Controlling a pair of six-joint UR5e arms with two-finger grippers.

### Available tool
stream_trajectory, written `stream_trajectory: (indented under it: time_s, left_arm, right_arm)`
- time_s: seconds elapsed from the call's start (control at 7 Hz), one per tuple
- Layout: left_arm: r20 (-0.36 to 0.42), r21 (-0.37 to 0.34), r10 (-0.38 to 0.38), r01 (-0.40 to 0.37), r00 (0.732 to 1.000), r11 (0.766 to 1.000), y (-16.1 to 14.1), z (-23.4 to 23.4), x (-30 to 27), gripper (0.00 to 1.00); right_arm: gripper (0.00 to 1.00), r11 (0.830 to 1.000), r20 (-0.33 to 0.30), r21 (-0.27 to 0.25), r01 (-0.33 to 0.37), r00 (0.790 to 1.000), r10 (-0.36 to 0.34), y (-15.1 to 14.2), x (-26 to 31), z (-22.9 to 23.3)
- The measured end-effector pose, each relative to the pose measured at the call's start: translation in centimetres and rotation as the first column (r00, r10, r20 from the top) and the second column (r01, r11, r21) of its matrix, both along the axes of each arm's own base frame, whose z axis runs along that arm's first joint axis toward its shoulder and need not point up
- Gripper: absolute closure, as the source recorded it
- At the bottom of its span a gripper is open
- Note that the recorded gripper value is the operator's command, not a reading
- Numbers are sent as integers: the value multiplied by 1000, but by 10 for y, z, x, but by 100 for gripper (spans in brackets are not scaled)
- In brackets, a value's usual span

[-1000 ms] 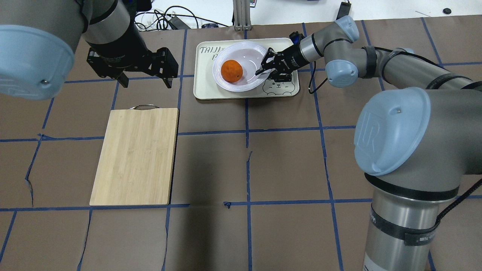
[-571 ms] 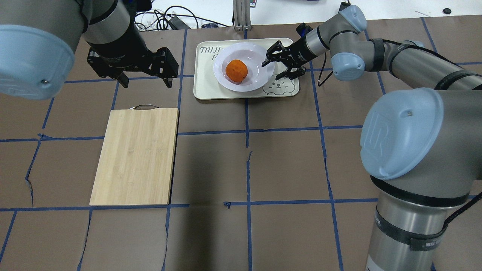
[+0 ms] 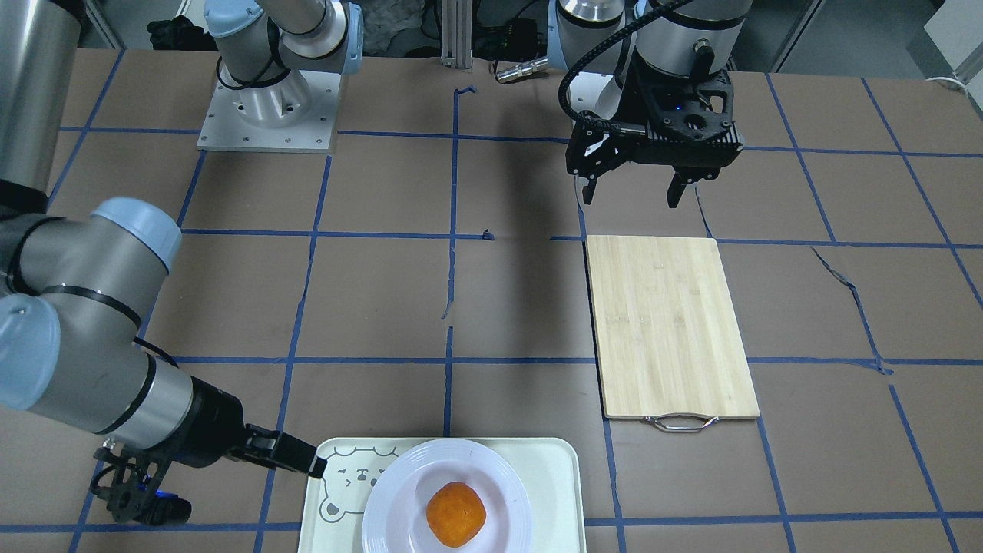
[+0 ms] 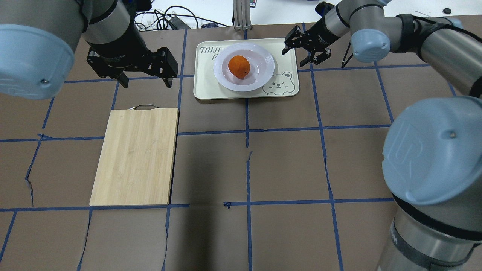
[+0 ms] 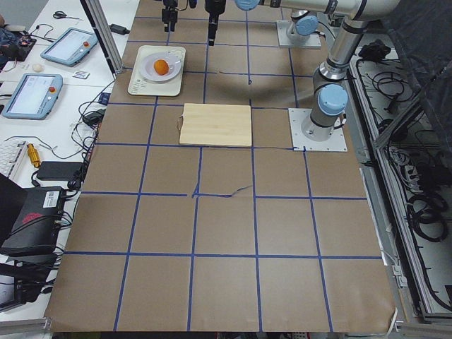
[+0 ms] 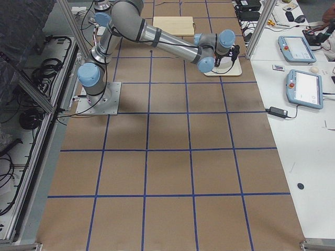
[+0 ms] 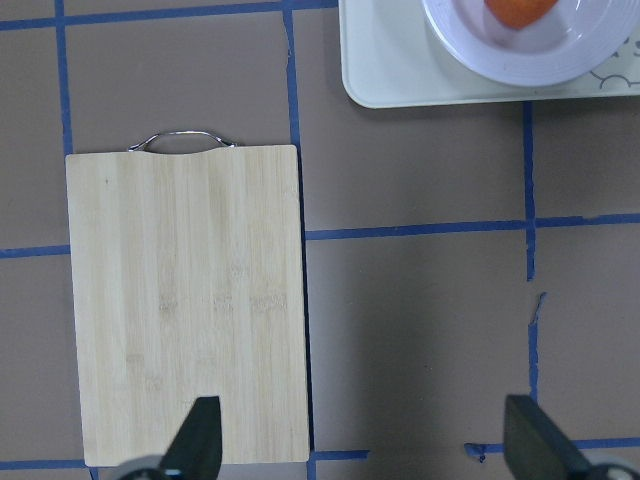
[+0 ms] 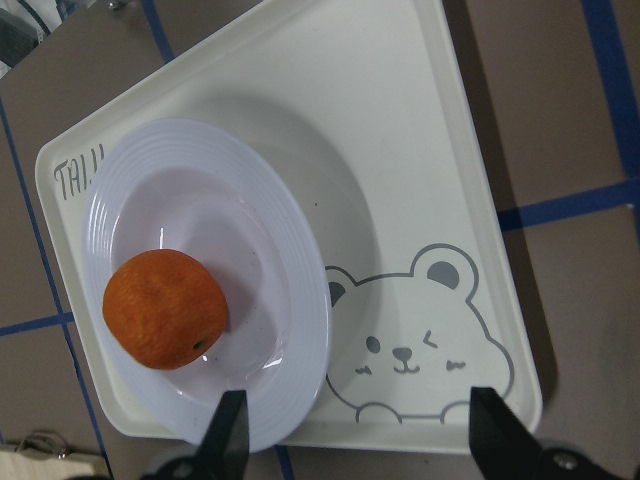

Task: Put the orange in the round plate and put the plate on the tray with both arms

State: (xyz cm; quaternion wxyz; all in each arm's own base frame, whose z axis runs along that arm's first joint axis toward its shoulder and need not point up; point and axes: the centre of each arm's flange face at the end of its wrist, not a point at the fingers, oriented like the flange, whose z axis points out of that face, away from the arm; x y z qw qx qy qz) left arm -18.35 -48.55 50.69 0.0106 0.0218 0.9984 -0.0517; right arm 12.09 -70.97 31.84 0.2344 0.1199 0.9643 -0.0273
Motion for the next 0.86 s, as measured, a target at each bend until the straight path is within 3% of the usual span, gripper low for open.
stream_trajectory:
  time_s: [0.14, 0.29, 0.57, 0.86]
  left_arm:
    - [-2, 0, 0, 0, 1000, 1000, 0, 0, 0, 0]
    - [-3, 1, 0, 0, 1000, 1000, 0, 0, 0, 0]
    - [-6, 1, 1, -1, 1000, 1000, -1, -1, -1, 0]
    - [-6, 2, 1, -1, 1000, 1000, -1, -1, -1, 0]
  right_arm:
    - [21, 999, -105, 27, -38, 994, 40, 26, 0, 40]
    - [20, 996, -209, 47, -73, 975, 81, 56, 7, 82]
    - [20, 986, -385, 88, -144, 908, 167, 120, 35, 142]
    - [20, 971, -428, 141, -191, 873, 234, 158, 45, 158]
